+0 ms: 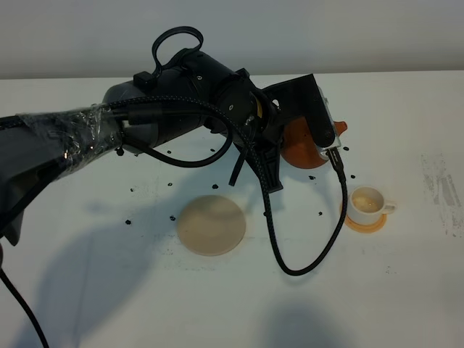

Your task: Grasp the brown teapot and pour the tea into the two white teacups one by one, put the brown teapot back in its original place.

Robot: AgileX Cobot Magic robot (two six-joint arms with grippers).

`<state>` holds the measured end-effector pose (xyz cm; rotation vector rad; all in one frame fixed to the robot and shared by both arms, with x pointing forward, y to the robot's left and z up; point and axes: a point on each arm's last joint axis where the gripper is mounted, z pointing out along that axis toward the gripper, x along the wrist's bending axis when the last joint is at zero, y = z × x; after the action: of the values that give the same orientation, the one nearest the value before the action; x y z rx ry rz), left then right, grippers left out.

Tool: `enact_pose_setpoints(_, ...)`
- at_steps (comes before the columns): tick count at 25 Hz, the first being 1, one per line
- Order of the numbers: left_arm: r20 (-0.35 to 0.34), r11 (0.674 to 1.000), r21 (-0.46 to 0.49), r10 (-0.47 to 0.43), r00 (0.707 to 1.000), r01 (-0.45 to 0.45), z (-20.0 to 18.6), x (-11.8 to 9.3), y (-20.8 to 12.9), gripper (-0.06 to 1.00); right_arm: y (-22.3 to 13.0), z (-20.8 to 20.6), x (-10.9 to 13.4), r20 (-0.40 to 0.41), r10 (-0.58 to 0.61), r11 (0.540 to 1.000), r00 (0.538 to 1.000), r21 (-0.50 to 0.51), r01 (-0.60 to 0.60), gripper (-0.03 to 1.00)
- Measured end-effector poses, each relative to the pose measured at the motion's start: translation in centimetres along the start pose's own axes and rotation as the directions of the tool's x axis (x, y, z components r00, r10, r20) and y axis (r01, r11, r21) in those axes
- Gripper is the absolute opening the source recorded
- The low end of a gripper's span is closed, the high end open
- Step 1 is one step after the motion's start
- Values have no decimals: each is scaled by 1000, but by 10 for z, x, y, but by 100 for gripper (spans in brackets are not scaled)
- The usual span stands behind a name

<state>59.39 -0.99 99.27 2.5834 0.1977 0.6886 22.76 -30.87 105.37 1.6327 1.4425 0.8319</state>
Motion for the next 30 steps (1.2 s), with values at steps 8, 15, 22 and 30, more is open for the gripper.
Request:
enact_pose_setpoints(8,-2,995,-10,98,995,-98,8,-8,-8,10,0,0,0,0,0,1000,1000,0,0,50)
enact_pose_setpoints(15,-19,987,-28,160,987,-160,12,-10,-9,10,0,0,0,0,0,1000,1000,0,0,50)
enact_pose_setpoints(22,-25,980,-35,195,981,-196,29,-14,-13,10,0,0,0,0,0,1000,1000,0,0,50)
enact_pose_setpoints(30,-45,953,-68,292,956,-294,34,-24,-5,10,0,0,0,0,0,1000,1000,0,0,50)
